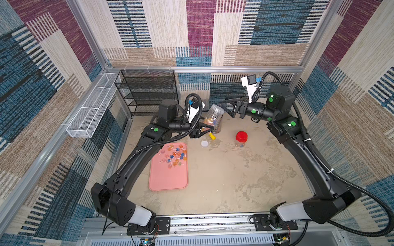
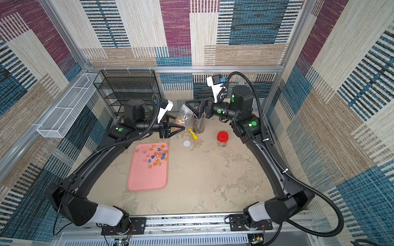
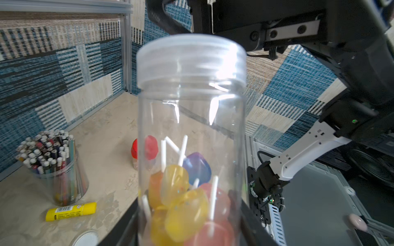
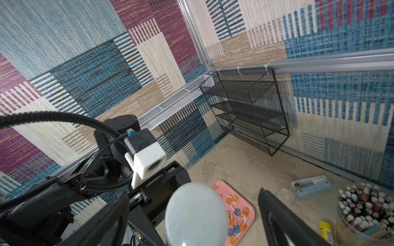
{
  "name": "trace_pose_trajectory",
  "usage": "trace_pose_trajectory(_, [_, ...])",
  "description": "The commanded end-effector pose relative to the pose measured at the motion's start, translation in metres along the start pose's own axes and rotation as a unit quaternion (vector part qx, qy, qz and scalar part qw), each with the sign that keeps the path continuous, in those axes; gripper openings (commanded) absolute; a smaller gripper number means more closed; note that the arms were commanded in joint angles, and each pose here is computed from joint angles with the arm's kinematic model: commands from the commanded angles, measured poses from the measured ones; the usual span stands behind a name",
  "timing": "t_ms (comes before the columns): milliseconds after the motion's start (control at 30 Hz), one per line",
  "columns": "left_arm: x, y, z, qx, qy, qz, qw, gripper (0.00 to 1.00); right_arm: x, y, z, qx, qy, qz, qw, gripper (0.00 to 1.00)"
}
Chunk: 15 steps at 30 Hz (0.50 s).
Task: Pour the candies out of the jar
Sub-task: Unscrew the lid from the jar.
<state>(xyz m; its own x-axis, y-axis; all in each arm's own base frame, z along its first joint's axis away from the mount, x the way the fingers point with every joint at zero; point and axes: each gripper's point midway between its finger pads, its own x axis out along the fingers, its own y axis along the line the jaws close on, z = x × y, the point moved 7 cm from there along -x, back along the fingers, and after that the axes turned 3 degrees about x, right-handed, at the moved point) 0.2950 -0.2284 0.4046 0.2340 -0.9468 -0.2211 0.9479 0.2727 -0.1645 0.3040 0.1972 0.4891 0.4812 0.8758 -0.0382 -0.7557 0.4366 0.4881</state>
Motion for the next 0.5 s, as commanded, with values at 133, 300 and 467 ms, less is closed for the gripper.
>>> trace_pose_trajectory(133, [-0.002,0.008,-0.001,0.036,-0.002,0.058,0.998,0.0,0.012,-0.006,-0.011,0.045,0.001,-0.019,0.999,0.93])
trace_pose_trajectory(300, [0.001,0.012,-0.005,0.036,0.01,0.083,0.996,0.0,0.024,-0.01,-0.02,0.069,0.006,-0.04,0.997,0.9])
trace_pose_trajectory(467, [0.004,0.012,-0.006,0.041,0.015,0.097,0.994,0.0,0.035,-0.015,-0.026,0.09,0.001,-0.065,0.994,0.84])
